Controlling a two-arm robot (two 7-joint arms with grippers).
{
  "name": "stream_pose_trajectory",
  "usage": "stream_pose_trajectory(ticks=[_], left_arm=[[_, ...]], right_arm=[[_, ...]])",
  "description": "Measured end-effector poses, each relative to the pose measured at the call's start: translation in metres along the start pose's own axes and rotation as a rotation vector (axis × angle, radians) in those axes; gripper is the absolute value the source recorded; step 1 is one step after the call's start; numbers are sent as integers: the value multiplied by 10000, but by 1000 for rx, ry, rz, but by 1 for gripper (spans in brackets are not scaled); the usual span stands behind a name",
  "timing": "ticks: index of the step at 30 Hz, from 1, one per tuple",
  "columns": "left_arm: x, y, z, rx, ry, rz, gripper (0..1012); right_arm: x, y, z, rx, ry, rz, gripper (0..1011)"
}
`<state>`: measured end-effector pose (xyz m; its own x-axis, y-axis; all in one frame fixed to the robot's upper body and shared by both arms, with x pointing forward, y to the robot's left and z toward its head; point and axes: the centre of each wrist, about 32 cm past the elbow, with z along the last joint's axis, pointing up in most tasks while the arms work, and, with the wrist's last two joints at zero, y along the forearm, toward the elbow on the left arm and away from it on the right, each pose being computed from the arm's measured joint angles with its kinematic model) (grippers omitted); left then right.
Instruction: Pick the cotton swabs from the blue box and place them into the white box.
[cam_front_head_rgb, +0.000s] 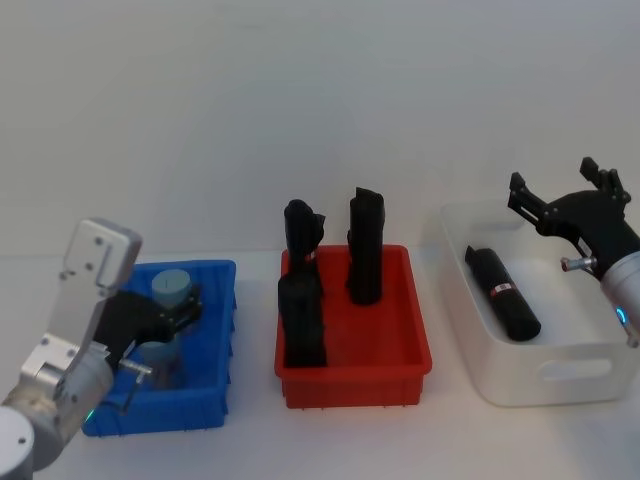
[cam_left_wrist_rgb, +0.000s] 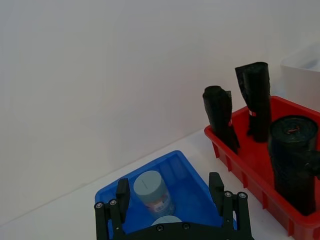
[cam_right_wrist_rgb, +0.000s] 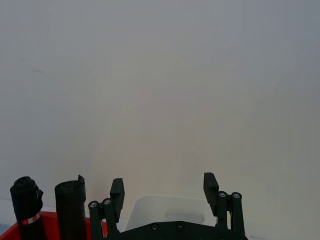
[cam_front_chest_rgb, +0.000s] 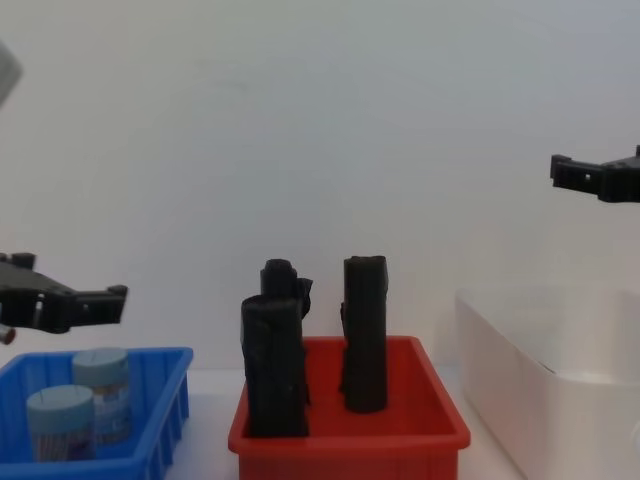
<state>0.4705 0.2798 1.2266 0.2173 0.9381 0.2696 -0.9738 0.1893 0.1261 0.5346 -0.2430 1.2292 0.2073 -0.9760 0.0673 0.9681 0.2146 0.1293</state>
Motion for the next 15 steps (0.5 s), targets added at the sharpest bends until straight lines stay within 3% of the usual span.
stream_pose_trajectory(ticks=[8, 15], left_arm=[[71, -203, 15, 70, -14, -88, 1004], [104, -299, -1, 119, -18, -117, 1004]], right_arm=[[0, 0, 0, 0, 0, 0, 1001], [0, 0, 0, 0, 0, 0, 1002]])
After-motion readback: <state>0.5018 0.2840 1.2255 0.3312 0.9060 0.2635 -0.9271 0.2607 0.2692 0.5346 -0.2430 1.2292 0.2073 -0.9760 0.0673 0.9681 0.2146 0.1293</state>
